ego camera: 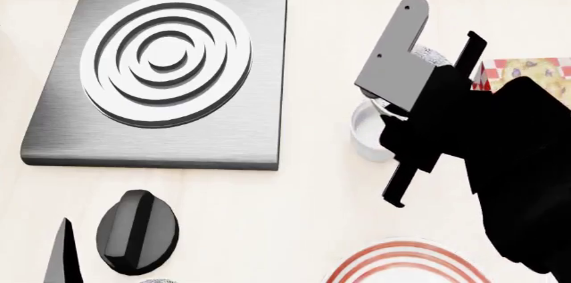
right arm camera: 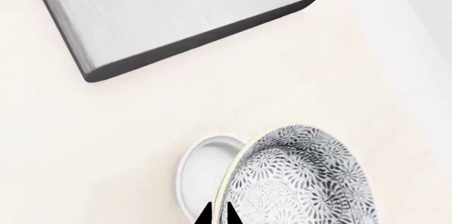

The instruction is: Pick the akita bowl on the ramekin and place it on the plate.

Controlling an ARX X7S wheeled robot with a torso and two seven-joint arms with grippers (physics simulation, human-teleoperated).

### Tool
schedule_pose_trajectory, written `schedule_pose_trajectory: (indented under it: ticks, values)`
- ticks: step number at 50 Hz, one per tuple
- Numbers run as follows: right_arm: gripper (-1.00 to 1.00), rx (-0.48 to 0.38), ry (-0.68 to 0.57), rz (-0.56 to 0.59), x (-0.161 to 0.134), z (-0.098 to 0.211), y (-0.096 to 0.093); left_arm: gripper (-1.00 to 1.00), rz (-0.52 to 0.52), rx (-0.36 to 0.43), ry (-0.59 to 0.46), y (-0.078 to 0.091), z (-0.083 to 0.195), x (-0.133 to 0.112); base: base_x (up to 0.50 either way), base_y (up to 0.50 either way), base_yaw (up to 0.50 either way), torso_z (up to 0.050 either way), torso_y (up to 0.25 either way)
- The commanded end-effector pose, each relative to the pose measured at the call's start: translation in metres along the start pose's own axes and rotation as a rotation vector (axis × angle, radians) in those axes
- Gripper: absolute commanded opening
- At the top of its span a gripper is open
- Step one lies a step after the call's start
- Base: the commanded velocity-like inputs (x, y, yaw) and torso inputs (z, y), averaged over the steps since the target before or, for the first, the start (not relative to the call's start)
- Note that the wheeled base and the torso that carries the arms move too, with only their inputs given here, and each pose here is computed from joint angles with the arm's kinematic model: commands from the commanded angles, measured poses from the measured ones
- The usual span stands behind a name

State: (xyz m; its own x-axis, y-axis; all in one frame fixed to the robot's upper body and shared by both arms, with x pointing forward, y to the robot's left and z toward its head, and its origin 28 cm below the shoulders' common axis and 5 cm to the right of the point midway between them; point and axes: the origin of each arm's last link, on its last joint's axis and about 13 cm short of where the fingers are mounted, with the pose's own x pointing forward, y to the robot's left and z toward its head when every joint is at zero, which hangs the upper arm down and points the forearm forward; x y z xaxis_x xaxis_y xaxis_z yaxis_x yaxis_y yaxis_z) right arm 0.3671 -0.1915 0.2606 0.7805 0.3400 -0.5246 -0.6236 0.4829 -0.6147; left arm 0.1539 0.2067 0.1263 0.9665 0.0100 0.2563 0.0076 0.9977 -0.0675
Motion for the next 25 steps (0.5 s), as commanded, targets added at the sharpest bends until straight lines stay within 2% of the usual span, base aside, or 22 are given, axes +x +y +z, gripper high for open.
schedule_pose_trajectory:
  ticks: [1,11,25]
  values:
    - [-1.00,-0.067,0.000,-0.015,-0.021,0.010,-0.005,1.00,0.000,-0.001,0.001,0.000,0.000,0.000,0.00,0.00,0.00,0.000,0.000]
    - [-1.00,-0.133,-0.002,0.012,-0.049,0.024,-0.006,1.00,-0.003,-0.002,0.000,0.000,0.001,0.000,0.00,0.00,0.00,0.000,0.000]
    - [-1.00,-0.171,0.012,0.128,-0.079,0.025,0.015,1.00,-0.005,-0.003,-0.002,-0.001,0.001,-0.001,0.00,0.00,0.00,0.000,0.000]
